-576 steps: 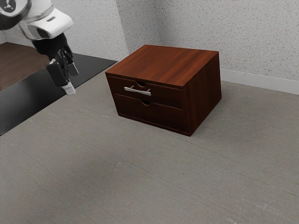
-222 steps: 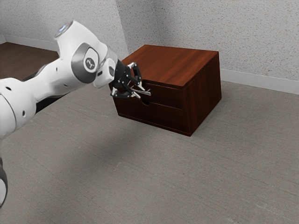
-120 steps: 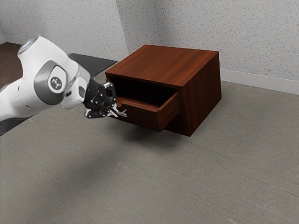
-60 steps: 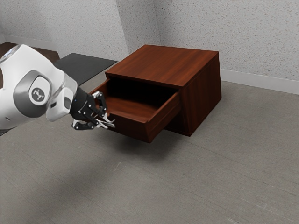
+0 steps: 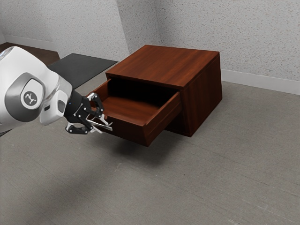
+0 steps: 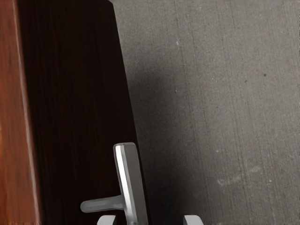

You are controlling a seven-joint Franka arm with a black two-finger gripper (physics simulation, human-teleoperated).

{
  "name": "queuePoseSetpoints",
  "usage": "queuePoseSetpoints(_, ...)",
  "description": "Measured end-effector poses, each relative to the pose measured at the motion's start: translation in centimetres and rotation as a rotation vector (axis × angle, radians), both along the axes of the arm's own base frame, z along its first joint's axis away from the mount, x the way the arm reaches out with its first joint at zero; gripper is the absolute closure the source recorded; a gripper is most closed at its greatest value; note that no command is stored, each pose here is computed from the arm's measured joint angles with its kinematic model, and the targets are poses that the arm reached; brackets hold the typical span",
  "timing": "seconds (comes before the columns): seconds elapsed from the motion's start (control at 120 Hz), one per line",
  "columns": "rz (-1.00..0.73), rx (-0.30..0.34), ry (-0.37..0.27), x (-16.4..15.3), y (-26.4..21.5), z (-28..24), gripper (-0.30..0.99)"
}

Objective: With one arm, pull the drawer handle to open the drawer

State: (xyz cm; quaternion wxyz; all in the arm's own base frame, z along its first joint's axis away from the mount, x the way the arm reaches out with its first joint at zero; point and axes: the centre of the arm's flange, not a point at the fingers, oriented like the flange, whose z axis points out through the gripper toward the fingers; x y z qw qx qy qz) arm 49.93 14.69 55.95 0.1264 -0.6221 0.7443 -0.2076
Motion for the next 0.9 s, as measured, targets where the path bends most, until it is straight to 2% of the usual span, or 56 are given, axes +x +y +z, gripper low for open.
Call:
queuePoseSetpoints(0.267,0.015,-0.009,-0.058,-2.1,1.1,4.0,0.49)
queuePoseSetpoints(0.35,0.018,-0.01,-0.069,-2.2,2.0,6.5,0.4)
queuePoseSetpoints(0.425,-0.004,0.049,-0.057,-1.2,1.6,10.5,0.29)
queuePoseSetpoints(0.492,-0.019,0.099,0.0,0.6,0.4,12.8,0.21)
queuePoseSetpoints(0.6,-0.009,0.145,0.139,4.5,-2.1,14.2,0.13)
queuePoseSetpoints(0.733,0.062,0.141,0.289,7.1,-4.8,12.8,0.07)
queuePoseSetpoints(0.9,0.29,0.098,0.413,6.4,-3.9,12.1,0.03)
